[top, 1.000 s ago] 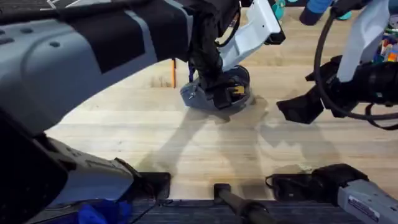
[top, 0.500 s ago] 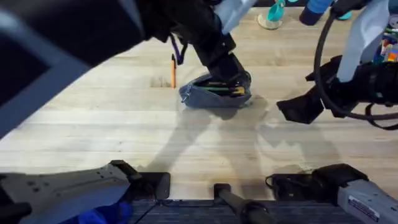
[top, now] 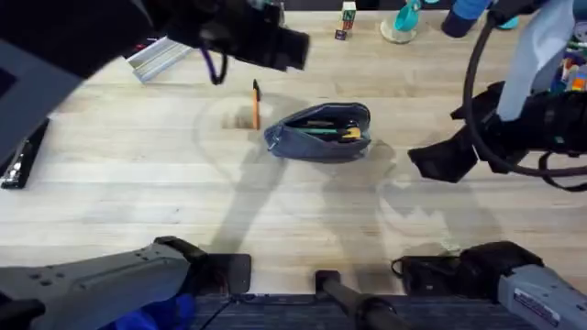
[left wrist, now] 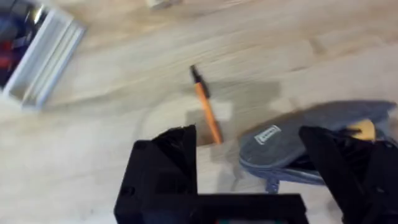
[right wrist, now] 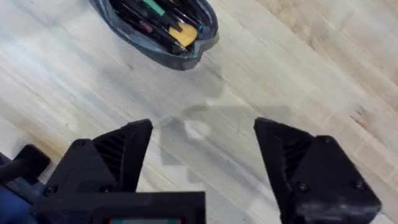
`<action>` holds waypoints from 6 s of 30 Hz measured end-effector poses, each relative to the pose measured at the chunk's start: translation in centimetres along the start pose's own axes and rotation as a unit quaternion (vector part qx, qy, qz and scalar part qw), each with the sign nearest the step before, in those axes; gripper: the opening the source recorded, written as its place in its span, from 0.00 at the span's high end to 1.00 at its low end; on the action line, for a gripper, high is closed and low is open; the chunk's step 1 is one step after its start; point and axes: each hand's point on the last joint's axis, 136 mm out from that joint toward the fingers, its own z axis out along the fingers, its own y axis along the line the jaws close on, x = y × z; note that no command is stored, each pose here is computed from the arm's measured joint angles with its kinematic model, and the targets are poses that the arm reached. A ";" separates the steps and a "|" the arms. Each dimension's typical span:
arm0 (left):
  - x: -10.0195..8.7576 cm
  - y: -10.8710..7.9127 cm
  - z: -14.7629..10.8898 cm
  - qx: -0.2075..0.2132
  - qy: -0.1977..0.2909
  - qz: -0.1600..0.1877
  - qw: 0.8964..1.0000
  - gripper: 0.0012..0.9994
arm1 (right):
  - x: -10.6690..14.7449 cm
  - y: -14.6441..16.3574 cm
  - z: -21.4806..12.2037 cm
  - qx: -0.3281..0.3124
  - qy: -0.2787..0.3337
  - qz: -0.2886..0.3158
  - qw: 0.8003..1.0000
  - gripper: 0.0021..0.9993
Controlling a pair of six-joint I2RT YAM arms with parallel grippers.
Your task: Unzip the bag, pick up the pens from the table one at a time and place them inside, then zip the bag closed.
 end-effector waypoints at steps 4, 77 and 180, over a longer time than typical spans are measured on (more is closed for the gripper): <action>0.5 2.0 0.2 -0.018 0.014 -0.042 0.999 0.01 | 0.0 0.0 0.0 0.000 0.000 0.000 1.000 0.00; 8.1 3.0 18.2 0.003 0.221 -0.085 0.971 0.09 | 0.0 0.0 0.0 0.000 0.000 0.000 1.000 0.00; 6.1 -16.6 3.2 0.401 0.014 0.440 0.804 0.96 | 0.0 0.0 0.0 0.000 0.000 0.000 1.000 0.00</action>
